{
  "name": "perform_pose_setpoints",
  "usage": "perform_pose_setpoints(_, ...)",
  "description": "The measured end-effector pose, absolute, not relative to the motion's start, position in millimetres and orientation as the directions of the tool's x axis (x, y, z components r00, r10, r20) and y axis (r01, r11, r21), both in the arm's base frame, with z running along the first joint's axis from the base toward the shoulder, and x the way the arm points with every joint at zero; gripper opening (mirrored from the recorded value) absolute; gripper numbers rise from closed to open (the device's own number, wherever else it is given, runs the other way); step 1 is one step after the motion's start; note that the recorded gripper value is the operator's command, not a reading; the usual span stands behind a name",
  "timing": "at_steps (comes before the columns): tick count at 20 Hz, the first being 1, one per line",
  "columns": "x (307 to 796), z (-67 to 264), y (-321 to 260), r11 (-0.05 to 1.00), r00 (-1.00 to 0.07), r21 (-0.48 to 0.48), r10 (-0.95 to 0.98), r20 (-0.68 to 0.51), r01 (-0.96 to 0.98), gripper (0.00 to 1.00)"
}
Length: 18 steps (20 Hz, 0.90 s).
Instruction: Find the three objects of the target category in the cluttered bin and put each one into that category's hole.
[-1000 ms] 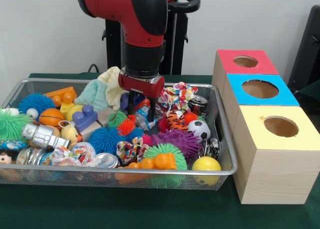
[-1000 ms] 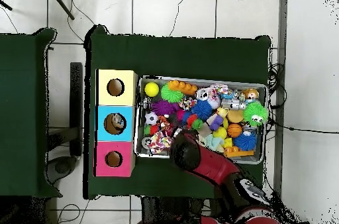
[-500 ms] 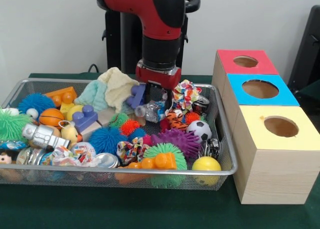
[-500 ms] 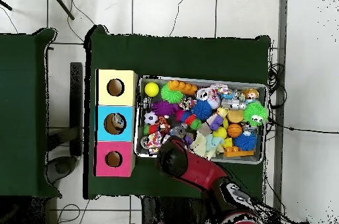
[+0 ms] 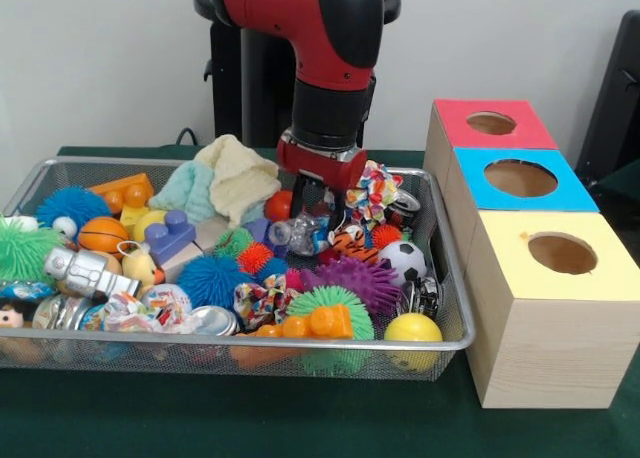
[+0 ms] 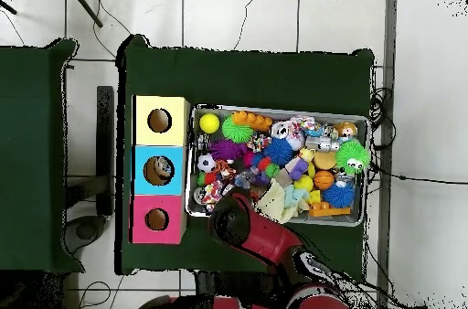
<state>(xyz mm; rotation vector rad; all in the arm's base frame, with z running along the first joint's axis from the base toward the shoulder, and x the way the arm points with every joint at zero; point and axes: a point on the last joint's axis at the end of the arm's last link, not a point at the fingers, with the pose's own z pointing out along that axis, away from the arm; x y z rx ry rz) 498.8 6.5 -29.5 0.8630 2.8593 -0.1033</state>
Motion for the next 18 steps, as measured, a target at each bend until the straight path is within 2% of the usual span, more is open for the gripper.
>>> perform_pose_setpoints(18,500.1,-34.1,0.7,0.811,-0.798,-0.025,0.568,-0.201,0.584,1.0)
